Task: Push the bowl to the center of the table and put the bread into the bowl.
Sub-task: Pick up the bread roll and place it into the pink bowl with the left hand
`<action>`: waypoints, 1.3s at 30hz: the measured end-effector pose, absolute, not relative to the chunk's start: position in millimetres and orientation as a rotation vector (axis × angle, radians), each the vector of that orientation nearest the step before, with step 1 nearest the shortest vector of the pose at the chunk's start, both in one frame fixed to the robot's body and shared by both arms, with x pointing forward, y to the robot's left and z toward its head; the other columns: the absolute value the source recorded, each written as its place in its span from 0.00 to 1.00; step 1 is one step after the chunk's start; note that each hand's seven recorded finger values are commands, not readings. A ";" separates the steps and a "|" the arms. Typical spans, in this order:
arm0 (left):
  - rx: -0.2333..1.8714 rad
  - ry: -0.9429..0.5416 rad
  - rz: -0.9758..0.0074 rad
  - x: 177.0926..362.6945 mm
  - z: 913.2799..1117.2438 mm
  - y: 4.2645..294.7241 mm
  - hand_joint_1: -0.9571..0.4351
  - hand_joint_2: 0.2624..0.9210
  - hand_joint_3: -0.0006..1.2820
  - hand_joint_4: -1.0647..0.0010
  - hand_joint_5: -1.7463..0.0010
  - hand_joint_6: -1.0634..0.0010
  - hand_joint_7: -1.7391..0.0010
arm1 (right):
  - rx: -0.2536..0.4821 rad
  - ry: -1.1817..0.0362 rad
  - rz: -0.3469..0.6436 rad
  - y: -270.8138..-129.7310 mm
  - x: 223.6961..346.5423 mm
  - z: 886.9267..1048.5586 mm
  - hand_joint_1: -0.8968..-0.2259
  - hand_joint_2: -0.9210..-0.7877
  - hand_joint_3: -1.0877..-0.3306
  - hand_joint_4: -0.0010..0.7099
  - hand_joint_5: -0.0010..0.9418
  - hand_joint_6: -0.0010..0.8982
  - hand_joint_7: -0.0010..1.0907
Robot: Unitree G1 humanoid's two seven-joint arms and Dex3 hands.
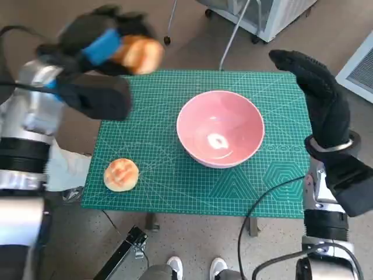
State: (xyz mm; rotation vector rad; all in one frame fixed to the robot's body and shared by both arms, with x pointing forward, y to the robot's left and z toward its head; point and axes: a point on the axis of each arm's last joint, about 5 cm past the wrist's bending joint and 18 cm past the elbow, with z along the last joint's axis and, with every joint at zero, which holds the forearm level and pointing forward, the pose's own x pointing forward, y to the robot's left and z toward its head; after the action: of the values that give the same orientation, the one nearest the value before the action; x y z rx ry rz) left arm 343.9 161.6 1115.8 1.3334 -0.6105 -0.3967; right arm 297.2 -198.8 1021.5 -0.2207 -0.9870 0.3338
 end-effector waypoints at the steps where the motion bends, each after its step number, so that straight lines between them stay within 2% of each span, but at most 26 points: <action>1: 1.332 -0.613 -0.430 344.6 1112.7 155.2 0.69 1.00 0.10 0.46 0.26 0.43 0.32 | -0.216 -0.988 0.334 -198.7 297.2 1021.6 0.35 0.00 0.38 0.31 0.02 0.00 0.52; 8: 1.338 -0.562 -0.605 351.6 1083.3 122.0 0.69 1.00 0.10 0.45 0.23 0.44 0.34 | -0.212 -0.995 0.337 -198.2 296.4 1023.3 0.34 0.00 0.38 0.31 0.02 0.00 0.52; 13: 1.366 -0.512 -0.686 354.6 1066.1 103.4 0.69 1.00 0.10 0.44 0.22 0.44 0.36 | -0.211 -0.999 0.336 -198.4 295.7 1023.5 0.34 0.00 0.38 0.31 0.02 0.00 0.52; 25: 1.393 -0.440 -0.696 359.6 1047.2 79.9 0.69 0.99 0.10 0.40 0.30 0.47 0.28 | -0.217 -1.001 0.331 -199.3 290.7 1021.8 0.32 0.00 0.38 0.31 0.02 0.00 0.52; 27: 1.392 -0.423 -0.700 360.0 1044.2 77.6 0.69 0.99 0.11 0.42 0.29 0.49 0.28 | -0.218 -1.004 0.328 -199.2 290.1 1022.2 0.32 0.00 0.38 0.31 0.02 0.00 0.52; 29: 1.390 -0.398 -0.704 360.3 1040.9 75.7 0.69 1.00 0.17 0.51 0.24 0.57 0.22 | -0.218 -1.005 0.324 -199.2 289.9 1022.6 0.31 0.00 0.38 0.31 0.02 0.00 0.52; 30: 1.390 -0.383 -0.708 360.4 1039.4 74.9 0.68 0.95 0.18 0.65 0.40 0.69 0.34 | -0.219 -1.005 0.322 -199.2 289.7 1022.7 0.31 0.00 0.38 0.31 0.02 0.00 0.52; 31: 1.393 -0.361 -0.716 360.6 1037.8 74.5 0.67 0.93 0.17 0.69 0.56 0.74 0.45 | -0.220 -1.005 0.321 -199.3 289.5 1022.6 0.31 0.00 0.38 0.31 0.02 0.00 0.52; 34: 1.400 -0.277 -0.759 361.3 1035.4 74.0 0.67 0.87 0.13 0.90 0.84 0.91 0.63 | -0.224 -1.005 0.317 -199.3 288.5 1022.3 0.31 0.00 0.38 0.31 0.02 0.00 0.52; 37: 1.394 -0.171 -0.821 362.4 1035.2 74.9 0.66 0.83 0.11 0.97 0.94 0.97 0.71 | -0.228 -1.002 0.314 -199.4 287.5 1021.8 0.31 0.00 0.38 0.31 0.02 0.00 0.52; 39: 1.382 -0.114 -0.852 363.0 1035.9 76.0 0.66 0.81 0.10 0.98 0.97 0.99 0.72 | -0.229 -0.998 0.309 -199.5 286.9 1021.3 0.31 0.00 0.37 0.31 0.02 0.00 0.52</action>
State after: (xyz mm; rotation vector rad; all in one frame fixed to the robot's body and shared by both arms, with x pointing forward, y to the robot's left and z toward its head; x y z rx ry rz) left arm 363.0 76.0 1035.9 1.3822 -0.1145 -0.8524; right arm 286.9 -199.5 1021.3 -0.2286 -0.9983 0.3094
